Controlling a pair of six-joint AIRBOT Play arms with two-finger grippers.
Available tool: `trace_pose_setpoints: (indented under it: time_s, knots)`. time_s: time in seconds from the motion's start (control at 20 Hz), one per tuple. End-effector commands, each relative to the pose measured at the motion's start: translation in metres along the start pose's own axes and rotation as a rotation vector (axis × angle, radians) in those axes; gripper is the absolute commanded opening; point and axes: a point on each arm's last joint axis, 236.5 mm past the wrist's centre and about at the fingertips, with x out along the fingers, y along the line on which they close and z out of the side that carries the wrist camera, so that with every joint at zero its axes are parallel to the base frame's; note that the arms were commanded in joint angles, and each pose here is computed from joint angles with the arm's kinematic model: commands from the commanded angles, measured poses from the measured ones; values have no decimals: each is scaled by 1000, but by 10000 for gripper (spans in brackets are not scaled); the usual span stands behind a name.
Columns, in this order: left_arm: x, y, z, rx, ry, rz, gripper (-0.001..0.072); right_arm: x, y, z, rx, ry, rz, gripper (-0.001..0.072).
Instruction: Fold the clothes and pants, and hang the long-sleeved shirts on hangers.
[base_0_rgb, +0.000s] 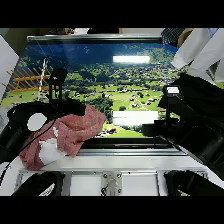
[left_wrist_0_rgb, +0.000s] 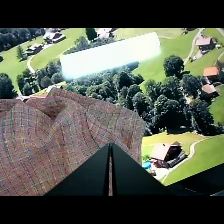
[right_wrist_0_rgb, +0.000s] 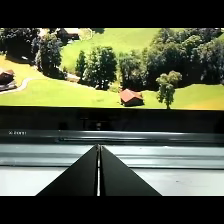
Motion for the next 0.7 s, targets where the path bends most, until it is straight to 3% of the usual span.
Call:
trace_pose_setpoints:
  time_s: [0.0,0.5,0.55,0.6,0.65]
  knots:
    - [0,0,0,1,-1,0,17,0,0,0,1,1,0,17]
    - [0,1,1,2,-1,2,17,0,0,0,1,1,0,17]
    - [0,7,1,40,-5,29,78,0,0,0,1,1,0,17]
    - [0,16,1,92,-1,67,492,0,0,0,0,1,0,17]
    - [-1,30,-2,119,19,121,692,0,0,0,1,1,0,17]
